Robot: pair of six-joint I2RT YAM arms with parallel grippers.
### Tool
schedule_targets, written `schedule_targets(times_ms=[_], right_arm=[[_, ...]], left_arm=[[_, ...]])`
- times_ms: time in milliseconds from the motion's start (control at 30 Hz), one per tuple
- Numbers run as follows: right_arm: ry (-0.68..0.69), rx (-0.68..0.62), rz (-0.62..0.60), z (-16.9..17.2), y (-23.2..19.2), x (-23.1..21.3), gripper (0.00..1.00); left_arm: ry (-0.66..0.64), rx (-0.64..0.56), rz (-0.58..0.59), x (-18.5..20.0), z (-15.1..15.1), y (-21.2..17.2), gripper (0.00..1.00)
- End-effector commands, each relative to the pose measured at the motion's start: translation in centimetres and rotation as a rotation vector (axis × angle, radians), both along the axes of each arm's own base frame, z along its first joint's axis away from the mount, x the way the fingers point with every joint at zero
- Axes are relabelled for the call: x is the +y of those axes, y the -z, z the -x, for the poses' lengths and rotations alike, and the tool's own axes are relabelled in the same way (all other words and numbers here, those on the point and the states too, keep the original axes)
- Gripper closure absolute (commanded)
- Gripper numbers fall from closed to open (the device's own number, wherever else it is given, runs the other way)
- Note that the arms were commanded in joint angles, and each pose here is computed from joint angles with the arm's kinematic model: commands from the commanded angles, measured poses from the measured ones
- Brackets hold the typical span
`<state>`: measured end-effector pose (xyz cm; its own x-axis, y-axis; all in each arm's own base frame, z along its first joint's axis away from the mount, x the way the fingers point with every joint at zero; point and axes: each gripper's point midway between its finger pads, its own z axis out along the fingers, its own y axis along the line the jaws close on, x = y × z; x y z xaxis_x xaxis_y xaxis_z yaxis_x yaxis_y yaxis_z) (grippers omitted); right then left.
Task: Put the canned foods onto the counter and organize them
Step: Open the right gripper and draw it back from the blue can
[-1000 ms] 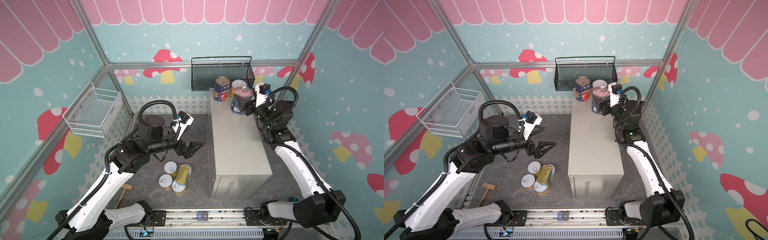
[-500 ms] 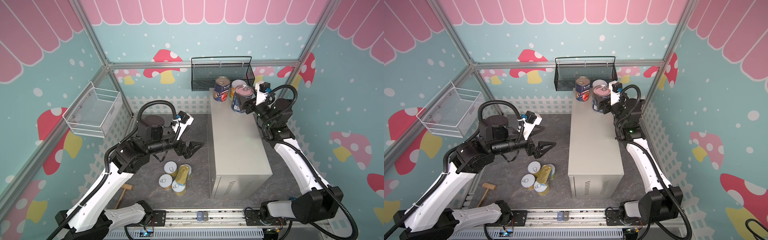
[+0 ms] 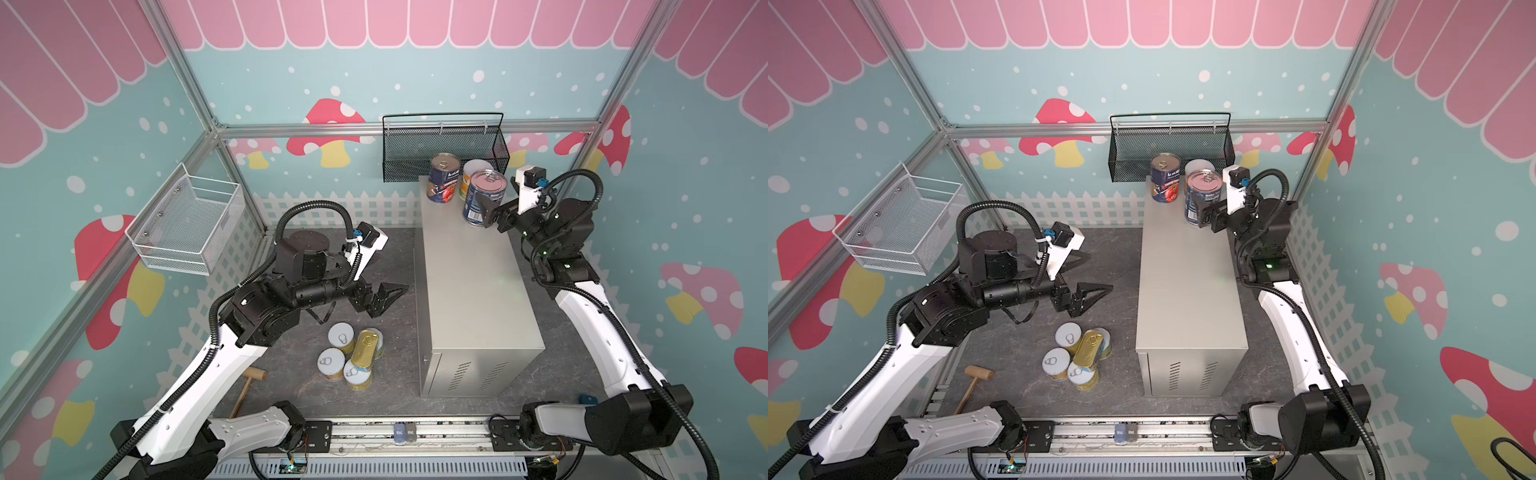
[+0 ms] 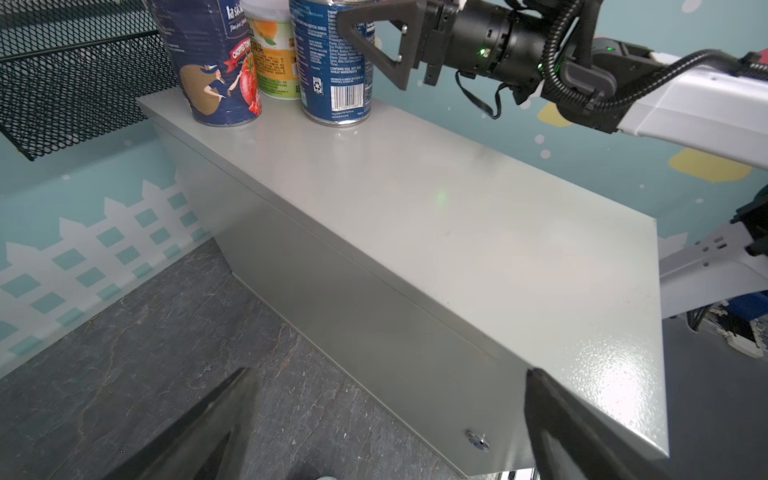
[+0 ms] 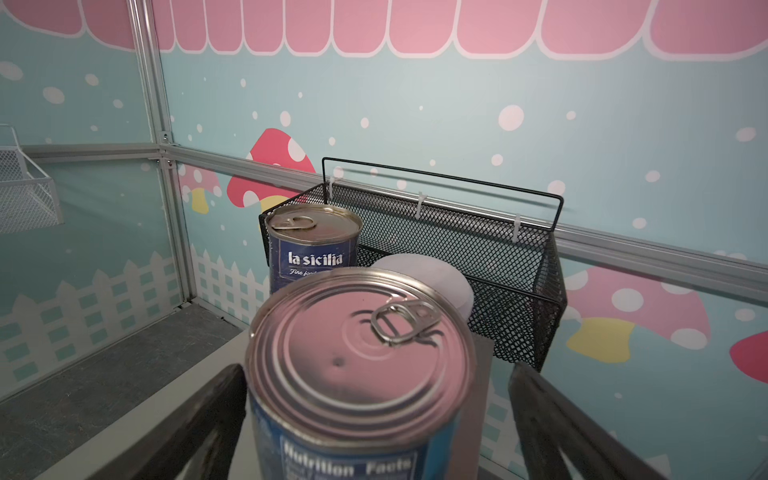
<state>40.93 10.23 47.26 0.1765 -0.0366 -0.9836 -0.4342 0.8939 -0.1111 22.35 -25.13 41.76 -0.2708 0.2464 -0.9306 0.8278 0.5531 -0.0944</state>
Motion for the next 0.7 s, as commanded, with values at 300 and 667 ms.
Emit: schedule_targets(times_ms=[300, 667], right_arm=[[0.025, 0.084, -0.124, 3.1, 1.0, -6.5, 0.01], [0.038, 0.251, -0.117, -0.5, 7.1, -7.1, 0.01]], left_arm=[[0.054, -0.038, -0.011, -2.5, 0.5, -1.7, 0.01], [0.063, -0.048, -0.039, -4.7, 0.9, -1.5, 0.01]])
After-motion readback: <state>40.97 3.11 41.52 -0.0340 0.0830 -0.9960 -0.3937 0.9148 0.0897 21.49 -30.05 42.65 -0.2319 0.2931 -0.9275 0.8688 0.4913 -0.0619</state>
